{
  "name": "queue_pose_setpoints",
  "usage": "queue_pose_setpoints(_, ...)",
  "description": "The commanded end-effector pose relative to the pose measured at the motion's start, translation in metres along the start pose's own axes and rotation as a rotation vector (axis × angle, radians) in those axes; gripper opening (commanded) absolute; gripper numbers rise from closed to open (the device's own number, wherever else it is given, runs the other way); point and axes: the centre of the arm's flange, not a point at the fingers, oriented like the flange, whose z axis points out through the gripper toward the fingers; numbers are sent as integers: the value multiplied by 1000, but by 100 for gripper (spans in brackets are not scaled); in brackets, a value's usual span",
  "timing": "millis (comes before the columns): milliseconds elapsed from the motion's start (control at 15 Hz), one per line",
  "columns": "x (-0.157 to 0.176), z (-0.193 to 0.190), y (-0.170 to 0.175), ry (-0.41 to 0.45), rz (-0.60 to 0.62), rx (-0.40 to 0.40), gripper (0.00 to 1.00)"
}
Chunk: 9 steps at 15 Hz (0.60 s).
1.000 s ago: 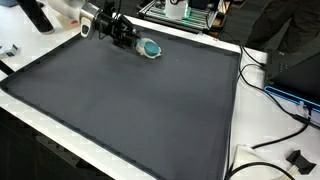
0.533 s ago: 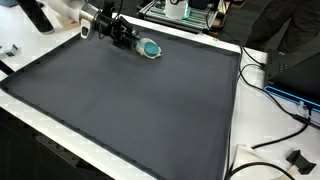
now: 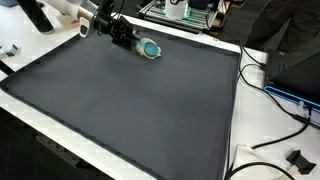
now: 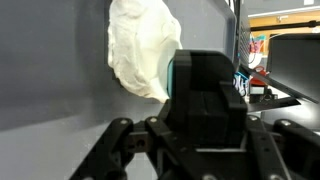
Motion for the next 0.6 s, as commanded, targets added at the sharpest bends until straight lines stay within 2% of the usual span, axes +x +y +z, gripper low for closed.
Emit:
queue_pose_setpoints(0,-14,-9,-24,2,45,-102,25)
queue_pose_setpoints(533,-25,-21,-105,8,56,-265,25)
